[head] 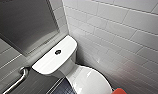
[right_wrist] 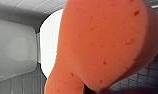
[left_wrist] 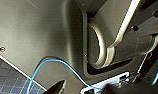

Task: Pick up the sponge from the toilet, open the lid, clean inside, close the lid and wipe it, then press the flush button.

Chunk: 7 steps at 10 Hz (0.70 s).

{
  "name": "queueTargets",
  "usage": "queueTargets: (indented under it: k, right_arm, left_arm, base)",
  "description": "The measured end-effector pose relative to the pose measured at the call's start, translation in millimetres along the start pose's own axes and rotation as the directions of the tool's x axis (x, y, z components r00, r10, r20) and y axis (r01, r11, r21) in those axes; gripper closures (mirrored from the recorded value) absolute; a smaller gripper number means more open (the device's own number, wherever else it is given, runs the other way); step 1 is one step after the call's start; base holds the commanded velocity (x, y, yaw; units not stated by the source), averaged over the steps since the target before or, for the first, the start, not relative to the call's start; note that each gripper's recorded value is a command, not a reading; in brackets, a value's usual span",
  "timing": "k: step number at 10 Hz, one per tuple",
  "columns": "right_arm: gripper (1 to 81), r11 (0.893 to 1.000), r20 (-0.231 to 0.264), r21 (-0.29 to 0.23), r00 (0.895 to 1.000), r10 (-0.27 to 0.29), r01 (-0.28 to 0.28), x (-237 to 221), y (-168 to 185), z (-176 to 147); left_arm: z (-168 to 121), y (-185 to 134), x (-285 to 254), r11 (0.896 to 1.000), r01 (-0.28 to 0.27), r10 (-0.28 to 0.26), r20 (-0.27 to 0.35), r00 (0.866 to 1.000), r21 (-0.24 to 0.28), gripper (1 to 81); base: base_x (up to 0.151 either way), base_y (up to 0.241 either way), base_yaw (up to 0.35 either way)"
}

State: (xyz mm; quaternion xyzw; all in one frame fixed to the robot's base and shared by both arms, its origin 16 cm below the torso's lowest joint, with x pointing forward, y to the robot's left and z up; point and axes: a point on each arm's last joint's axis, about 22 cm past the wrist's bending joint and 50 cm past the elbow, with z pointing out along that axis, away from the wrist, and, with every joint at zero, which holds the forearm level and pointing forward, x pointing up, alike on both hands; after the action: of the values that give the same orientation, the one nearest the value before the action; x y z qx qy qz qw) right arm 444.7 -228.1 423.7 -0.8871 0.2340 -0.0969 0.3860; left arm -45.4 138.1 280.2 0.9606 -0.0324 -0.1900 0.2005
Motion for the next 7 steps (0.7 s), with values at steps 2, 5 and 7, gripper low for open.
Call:
queueTargets:
  k: [2,5,7]
  right_arm:
    - [81.1,0.994,0.031,0.083,0.997,-0.071,0.068,31.1,-50.3,32.2]
    - [81.1,0.978,0.078,0.097,0.979,-0.191,0.183,76.7,-80.6,85.2]
    - [81.1,0.968,0.117,0.098,0.963,-0.243,0.232,87.2,-98.5,125.8]
  left_arm:
    - [0.0,0.0,0.1,1.000,0.000,0.000,0.000,1.000,0.000,1.0]
    - [0.0,0.1,0.2,1.000,0.000,0.000,-0.001,1.000,0.000,1.0]
    - [0.1,0.4,0.8,1.000,0.000,0.000,-0.002,1.000,-0.001,1.0]
  base:
    - [0.000,0.000,0.000]
    - [0.000,0.000,0.000]
    - [0.000,0.000,0.000]
